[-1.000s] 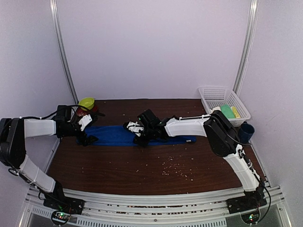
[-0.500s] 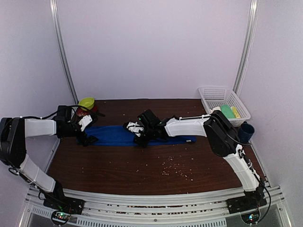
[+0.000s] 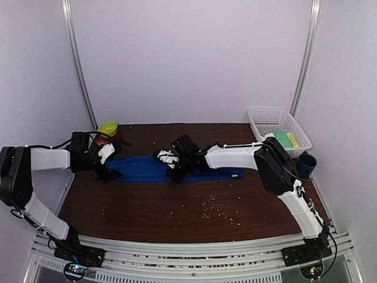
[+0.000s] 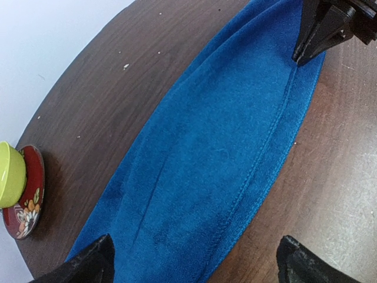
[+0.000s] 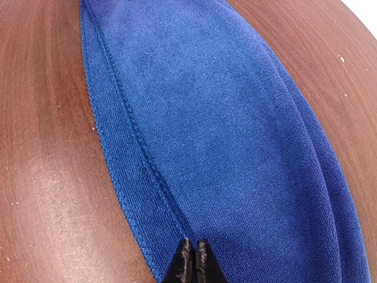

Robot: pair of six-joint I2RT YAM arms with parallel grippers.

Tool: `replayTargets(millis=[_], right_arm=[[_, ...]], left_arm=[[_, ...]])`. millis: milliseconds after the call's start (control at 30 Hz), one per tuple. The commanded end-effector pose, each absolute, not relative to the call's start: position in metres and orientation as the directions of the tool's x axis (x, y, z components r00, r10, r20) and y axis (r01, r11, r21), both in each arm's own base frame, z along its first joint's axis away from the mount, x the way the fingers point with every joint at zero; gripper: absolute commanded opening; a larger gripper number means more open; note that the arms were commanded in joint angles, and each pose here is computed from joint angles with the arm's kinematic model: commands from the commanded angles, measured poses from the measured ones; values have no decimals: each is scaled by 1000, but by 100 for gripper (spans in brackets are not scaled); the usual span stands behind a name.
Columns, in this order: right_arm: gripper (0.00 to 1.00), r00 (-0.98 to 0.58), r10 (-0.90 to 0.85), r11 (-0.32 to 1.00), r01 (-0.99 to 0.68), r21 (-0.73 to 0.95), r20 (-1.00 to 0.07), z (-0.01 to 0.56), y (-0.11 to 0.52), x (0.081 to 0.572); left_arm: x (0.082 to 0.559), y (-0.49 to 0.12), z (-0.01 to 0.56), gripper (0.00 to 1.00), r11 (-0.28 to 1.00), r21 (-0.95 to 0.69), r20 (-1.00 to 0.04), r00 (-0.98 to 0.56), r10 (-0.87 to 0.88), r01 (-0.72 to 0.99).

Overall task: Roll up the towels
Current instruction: Adjust the towel at the center of the board.

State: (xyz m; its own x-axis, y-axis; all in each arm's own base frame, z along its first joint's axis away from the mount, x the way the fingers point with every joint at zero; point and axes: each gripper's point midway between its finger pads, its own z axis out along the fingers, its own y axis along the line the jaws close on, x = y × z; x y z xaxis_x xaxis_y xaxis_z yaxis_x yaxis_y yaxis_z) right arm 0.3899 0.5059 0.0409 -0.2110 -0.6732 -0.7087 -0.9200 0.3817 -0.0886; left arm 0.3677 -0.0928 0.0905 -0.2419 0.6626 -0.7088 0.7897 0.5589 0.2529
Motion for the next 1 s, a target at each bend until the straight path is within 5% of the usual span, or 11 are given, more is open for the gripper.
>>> replayTargets(millis=[0,967], right_arm=[[3,-234,-665,409,-909,-83,-709,40,506,397],[0,-206,-636,348,-937,-38,-744,65,509,378]], left_arm=[[370,-93,90,98,565,256,-720,-235,653,785],[370,-95,89,98,562,250,-721,-235,651,789]])
